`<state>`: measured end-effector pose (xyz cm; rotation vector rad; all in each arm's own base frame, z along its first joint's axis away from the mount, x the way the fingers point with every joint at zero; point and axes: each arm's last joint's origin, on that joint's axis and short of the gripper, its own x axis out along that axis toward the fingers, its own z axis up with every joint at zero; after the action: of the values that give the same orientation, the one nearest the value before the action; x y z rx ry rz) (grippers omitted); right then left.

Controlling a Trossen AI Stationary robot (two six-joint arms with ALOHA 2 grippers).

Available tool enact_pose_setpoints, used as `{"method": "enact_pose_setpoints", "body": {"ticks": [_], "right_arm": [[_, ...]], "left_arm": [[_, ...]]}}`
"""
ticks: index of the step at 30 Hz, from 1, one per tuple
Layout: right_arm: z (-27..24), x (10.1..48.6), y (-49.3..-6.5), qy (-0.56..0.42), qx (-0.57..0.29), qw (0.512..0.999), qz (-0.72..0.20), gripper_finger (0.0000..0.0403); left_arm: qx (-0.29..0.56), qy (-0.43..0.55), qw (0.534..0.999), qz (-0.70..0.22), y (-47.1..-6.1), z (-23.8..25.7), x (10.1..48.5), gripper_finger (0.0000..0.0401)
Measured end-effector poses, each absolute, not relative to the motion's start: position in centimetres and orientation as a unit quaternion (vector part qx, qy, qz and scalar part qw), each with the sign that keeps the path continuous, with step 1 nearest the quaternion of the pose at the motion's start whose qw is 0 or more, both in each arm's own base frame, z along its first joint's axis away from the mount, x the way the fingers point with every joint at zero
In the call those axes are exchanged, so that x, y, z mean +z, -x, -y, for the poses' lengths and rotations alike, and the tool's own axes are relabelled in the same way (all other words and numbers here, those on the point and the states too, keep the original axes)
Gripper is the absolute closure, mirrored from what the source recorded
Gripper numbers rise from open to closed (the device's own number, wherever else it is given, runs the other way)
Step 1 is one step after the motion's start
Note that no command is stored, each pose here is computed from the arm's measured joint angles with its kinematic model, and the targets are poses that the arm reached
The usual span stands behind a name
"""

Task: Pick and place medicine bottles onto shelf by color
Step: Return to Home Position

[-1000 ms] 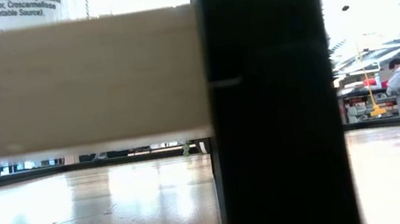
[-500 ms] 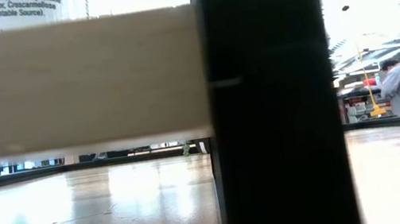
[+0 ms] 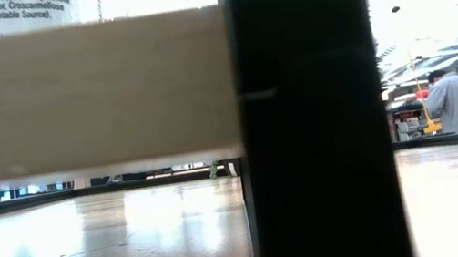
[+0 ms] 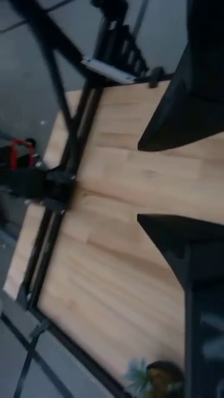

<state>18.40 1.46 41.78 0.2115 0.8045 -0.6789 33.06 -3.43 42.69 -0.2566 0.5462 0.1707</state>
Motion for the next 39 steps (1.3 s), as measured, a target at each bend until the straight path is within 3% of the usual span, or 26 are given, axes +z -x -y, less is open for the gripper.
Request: {"method": "enact_pose_setpoints", "body": {"ticks": [4,10,18,23,28,39], "right_arm": [[-1.7,42.6,-18.7,-0.100,-0.264,0.895,-0.345,0.0112],[-2.0,42.1,-19.7,-0.083,-0.098,0.948,-0.292,0.0155],[-0.3,40.2,-18.5,-0.102,-0.035,0.962,-0.252,0.0209],[1.0,40.7,-17.6,-0.112,-0.032,0.967,-0.225,0.0294],[2.1,40.3,-18.4,-0.128,-0.017,0.963,-0.235,0.0390],[3.5,39.9,-19.4,-0.165,-0.032,0.957,-0.234,0.0396]], "left_arm": [[0.086,0.141,0.958,-0.234,-33.6,1.1,43.3,0.0258],[0.063,0.146,0.969,-0.191,-34.1,-1.1,44.1,0.0304],[0.069,0.148,0.970,-0.179,-33.9,-2.1,44.4,0.0351],[0.068,0.141,0.979,-0.133,-34.2,-2.5,45.3,0.0391],[0.072,0.139,0.977,-0.142,-34.1,-3.5,45.1,0.0394],[0.059,0.094,0.975,-0.190,-31.8,-1.9,45.5,0.0398]]}}
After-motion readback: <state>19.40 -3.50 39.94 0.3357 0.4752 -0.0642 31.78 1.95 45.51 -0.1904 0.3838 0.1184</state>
